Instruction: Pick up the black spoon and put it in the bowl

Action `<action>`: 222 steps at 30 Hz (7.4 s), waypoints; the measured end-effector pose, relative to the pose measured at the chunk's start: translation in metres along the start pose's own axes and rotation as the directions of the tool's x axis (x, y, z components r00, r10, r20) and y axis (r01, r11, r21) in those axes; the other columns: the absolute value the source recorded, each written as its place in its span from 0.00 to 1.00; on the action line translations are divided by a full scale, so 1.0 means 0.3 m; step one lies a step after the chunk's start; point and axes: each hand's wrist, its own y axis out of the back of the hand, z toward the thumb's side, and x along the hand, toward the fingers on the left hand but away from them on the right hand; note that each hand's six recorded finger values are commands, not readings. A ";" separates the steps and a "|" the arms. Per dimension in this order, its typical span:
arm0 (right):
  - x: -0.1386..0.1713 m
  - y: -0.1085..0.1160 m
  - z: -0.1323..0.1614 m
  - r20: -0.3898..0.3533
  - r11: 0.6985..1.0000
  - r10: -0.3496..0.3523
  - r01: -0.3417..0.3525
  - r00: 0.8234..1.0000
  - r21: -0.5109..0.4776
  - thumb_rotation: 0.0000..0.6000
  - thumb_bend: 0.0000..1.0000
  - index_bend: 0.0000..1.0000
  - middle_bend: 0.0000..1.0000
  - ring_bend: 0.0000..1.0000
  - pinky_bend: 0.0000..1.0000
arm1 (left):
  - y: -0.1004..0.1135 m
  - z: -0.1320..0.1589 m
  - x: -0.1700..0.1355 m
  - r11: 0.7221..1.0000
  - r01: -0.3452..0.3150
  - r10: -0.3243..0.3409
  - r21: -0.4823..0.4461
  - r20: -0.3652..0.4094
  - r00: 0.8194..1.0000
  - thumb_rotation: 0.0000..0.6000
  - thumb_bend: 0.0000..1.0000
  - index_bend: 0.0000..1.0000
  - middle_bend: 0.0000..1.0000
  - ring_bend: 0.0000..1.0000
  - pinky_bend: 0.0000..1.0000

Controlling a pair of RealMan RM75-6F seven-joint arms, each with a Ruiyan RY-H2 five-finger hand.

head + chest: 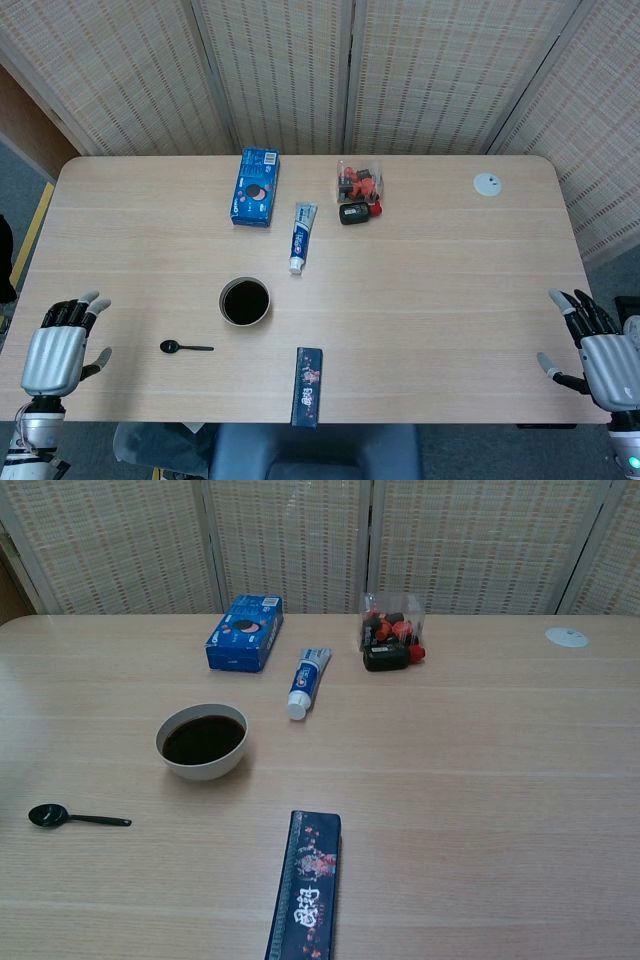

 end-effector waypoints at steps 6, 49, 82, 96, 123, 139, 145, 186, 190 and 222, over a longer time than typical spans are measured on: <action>0.006 0.006 -0.006 0.008 1.000 -0.010 0.010 1.000 -0.002 1.00 0.27 0.03 0.12 0.03 0.13 | 0.004 0.000 -0.003 1.000 0.001 -0.001 -0.007 0.000 1.000 1.00 0.20 0.23 0.18 0.19 0.18; -0.011 0.050 0.002 -0.019 0.999 -0.051 0.051 0.999 -0.003 1.00 0.26 0.03 0.15 0.03 0.13 | -0.046 0.201 0.158 0.992 0.114 -0.125 0.051 0.350 0.929 1.00 0.20 0.43 0.98 0.95 1.00; -0.014 0.036 -0.017 -0.005 0.999 -0.038 0.038 0.999 -0.006 1.00 0.27 0.03 0.15 0.03 0.13 | -0.288 0.370 0.223 0.919 0.267 -0.357 0.291 0.321 0.877 1.00 0.20 0.50 1.00 1.00 1.00; -0.009 0.032 -0.028 0.003 0.999 -0.037 0.037 0.999 -0.009 1.00 0.27 0.03 0.15 0.03 0.13 | -0.372 0.440 0.230 0.868 0.331 -0.436 0.370 0.252 0.864 1.00 0.20 0.51 1.00 1.00 1.00; -0.004 0.028 -0.047 0.021 0.999 -0.032 0.032 0.999 -0.009 1.00 0.27 0.03 0.15 0.03 0.13 | -0.444 0.472 0.246 0.842 0.469 -0.522 0.267 0.186 0.832 1.00 0.28 0.49 1.00 1.00 1.00; -0.002 0.028 -0.050 0.026 0.999 -0.032 0.032 0.999 -0.009 1.00 0.27 0.03 0.15 0.03 0.13 | -0.439 0.485 0.225 0.829 0.489 -0.545 0.272 0.195 0.815 1.00 0.28 0.50 1.00 1.00 1.00; 0.000 0.027 -0.053 0.029 0.999 -0.033 0.033 0.999 -0.010 1.00 0.27 0.03 0.15 0.03 0.13 | -0.447 0.476 0.238 0.829 0.492 -0.545 0.267 0.182 0.819 1.00 0.30 0.52 1.00 1.00 1.00; 0.006 0.030 -0.061 0.036 0.999 -0.037 0.037 0.999 -0.014 1.00 0.26 0.03 0.15 0.03 0.13 | -0.462 0.469 0.246 0.818 0.526 -0.566 0.234 0.160 0.809 1.00 0.42 0.62 1.00 1.00 1.00; 0.006 0.033 -0.060 0.034 0.999 -0.040 0.041 0.999 -0.014 1.00 0.27 0.03 0.15 0.03 0.13 | -0.435 0.458 0.248 0.832 0.517 -0.549 0.203 0.168 0.819 1.00 0.42 0.62 1.00 1.00 1.00; 0.011 0.028 -0.065 0.030 0.999 -0.045 0.045 0.999 -0.021 1.00 0.26 0.03 0.15 0.03 0.13 | -0.059 0.443 0.359 0.607 0.447 -0.318 -0.657 0.314 0.894 1.00 0.43 0.62 1.00 1.00 1.00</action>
